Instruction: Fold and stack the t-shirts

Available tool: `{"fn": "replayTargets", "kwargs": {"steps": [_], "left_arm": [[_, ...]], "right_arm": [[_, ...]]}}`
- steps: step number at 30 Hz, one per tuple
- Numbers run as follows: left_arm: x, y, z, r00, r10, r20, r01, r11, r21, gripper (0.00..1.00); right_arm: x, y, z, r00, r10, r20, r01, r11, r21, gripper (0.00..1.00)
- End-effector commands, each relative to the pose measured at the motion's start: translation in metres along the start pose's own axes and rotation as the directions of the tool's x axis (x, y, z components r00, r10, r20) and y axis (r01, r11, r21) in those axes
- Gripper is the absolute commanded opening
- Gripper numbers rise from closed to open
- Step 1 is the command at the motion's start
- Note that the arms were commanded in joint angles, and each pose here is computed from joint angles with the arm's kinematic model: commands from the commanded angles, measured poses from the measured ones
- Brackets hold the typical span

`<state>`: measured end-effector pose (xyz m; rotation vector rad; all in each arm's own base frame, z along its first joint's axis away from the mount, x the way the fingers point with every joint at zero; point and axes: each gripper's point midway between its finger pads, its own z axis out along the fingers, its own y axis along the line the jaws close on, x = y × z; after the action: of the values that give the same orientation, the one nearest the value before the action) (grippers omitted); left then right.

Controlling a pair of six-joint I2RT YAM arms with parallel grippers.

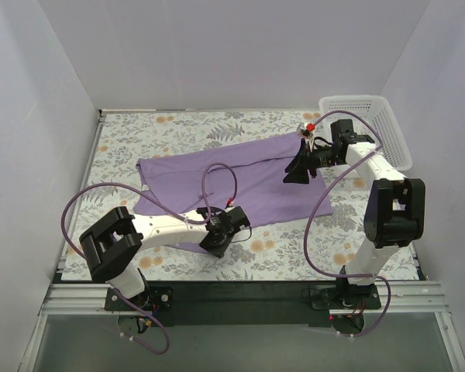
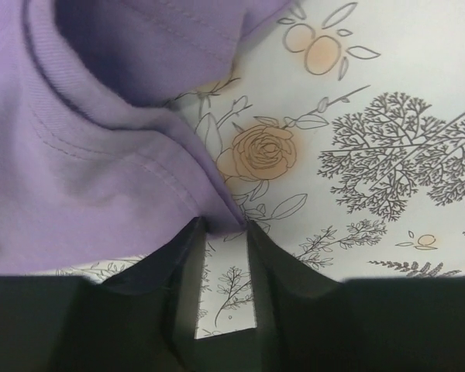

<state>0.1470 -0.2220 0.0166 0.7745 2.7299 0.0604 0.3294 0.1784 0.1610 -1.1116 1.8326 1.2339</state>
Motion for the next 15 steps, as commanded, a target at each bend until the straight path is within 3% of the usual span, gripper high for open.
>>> {"fn": "replayTargets", "kwargs": {"steps": [1,4,6,10,13,15], "left_arm": [[0.002,0.0,0.008,1.0,0.015,-0.011,-0.016,1.0,-0.01,0.24],[-0.001,0.001,0.005,1.0,0.013,0.01,-0.012,1.0,-0.011,0.06],[-0.006,0.004,0.001,0.999,0.019,0.033,-0.018,1.0,-0.018,0.0],[-0.018,0.006,-0.013,0.995,0.041,0.096,-0.041,0.999,-0.007,0.0],[-0.034,0.007,-0.032,0.981,0.058,0.183,-0.062,0.998,0.018,0.0],[-0.044,0.006,-0.047,0.966,0.057,0.251,-0.071,0.996,0.05,0.0]], "right_arm": [[-0.004,0.008,-0.005,0.999,0.003,0.035,-0.002,1.0,-0.021,0.65],[-0.007,0.009,-0.008,0.999,-0.004,0.04,0.004,1.0,-0.013,0.65],[-0.008,0.01,-0.011,0.999,-0.009,0.041,0.009,1.0,-0.003,0.65],[-0.004,0.011,-0.015,0.999,-0.046,0.011,0.046,0.998,0.032,0.65],[0.009,0.012,-0.024,0.987,-0.137,-0.087,0.144,0.987,0.072,0.65],[0.031,0.02,-0.037,0.962,-0.165,-0.218,0.188,0.978,0.09,0.65]]}}
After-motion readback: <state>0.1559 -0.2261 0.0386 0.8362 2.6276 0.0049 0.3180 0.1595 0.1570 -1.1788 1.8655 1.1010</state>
